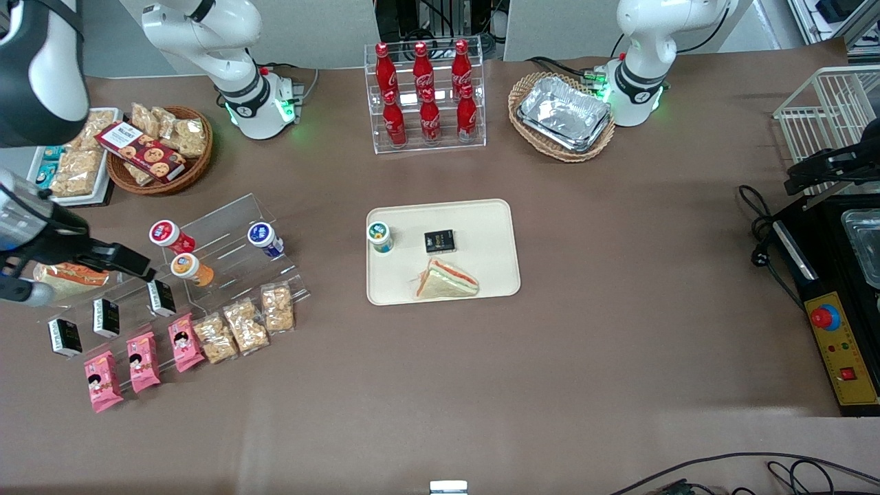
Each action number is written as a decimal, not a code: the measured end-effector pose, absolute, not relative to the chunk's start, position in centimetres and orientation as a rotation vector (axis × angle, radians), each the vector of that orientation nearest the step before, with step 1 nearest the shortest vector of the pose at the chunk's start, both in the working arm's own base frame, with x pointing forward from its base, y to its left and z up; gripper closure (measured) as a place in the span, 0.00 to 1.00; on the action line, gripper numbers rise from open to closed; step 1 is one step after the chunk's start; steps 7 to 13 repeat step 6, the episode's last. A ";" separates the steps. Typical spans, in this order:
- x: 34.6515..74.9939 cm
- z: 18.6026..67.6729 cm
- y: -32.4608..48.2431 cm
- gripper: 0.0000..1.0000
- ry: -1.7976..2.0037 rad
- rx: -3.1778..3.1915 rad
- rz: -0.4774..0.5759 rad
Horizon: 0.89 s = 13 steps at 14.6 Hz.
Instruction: Place green gum on tray
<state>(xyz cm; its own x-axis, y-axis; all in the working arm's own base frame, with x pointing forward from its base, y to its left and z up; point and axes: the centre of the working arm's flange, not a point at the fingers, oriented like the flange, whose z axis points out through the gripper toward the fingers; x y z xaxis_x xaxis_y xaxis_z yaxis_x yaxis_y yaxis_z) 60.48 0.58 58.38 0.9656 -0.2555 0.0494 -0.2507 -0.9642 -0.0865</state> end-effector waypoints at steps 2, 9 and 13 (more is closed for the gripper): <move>60.6 58.6 -0.4 0.00 0.297 -3.050 -0.106; 61.0 59.1 -0.7 0.00 0.210 -3.059 -0.137; 61.0 59.1 -0.7 0.00 0.210 -3.059 -0.137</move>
